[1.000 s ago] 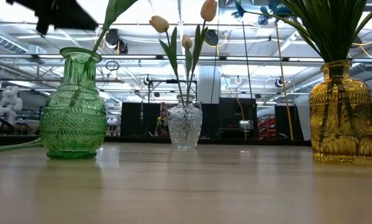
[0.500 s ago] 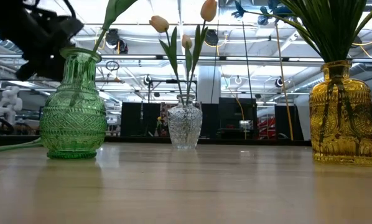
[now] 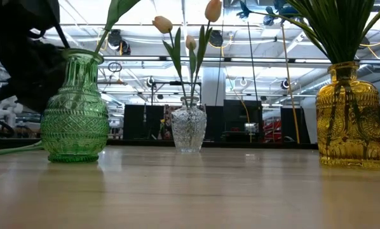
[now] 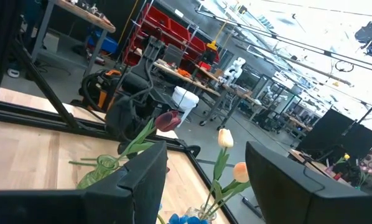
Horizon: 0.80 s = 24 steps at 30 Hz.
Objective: Sort flowers into vase by color
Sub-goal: Put the right red flower into the green vase
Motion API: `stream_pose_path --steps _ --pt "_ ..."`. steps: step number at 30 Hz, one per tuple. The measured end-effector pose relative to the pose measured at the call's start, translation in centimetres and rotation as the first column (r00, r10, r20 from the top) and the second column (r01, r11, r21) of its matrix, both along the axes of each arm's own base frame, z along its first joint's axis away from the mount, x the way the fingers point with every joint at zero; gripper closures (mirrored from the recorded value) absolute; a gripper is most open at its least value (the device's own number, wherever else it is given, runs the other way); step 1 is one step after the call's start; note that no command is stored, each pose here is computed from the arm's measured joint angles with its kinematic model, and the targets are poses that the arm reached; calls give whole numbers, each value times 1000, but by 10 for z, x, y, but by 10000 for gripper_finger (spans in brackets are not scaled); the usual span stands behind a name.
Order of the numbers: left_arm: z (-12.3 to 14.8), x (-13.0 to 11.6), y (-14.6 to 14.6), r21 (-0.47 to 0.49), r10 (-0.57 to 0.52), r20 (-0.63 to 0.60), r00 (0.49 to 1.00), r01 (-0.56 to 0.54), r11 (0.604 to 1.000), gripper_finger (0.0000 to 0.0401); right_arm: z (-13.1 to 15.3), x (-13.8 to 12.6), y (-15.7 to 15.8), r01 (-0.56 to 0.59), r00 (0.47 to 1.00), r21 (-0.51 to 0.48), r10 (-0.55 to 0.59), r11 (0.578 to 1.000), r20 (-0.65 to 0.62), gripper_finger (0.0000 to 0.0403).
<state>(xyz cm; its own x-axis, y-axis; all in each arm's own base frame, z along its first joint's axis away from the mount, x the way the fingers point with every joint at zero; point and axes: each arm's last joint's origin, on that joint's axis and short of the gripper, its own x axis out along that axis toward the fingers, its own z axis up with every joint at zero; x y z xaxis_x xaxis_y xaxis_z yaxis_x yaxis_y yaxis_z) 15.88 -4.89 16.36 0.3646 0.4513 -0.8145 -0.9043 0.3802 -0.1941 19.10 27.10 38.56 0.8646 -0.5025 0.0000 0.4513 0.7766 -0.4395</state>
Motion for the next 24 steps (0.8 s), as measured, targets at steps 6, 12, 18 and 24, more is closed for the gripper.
stream_pose_path --steps 6,12,18,24 --pt "-6 2 -2 -28 11 -35 999 -12 1000 312 0 0 0 0 1000 0 0 1000 0 193" --pt "-10 1 -6 -68 -16 -93 996 10 998 294 -1 0 0 0 1000 -8 0 1000 -5 193" --pt "-16 0 -7 -56 3 -141 990 -11 998 257 -2 0 0 0 1000 -15 0 1000 -9 193" --pt "-24 1 -8 -53 8 -199 980 -19 998 239 -2 0 0 0 1000 -15 0 1000 -9 193"
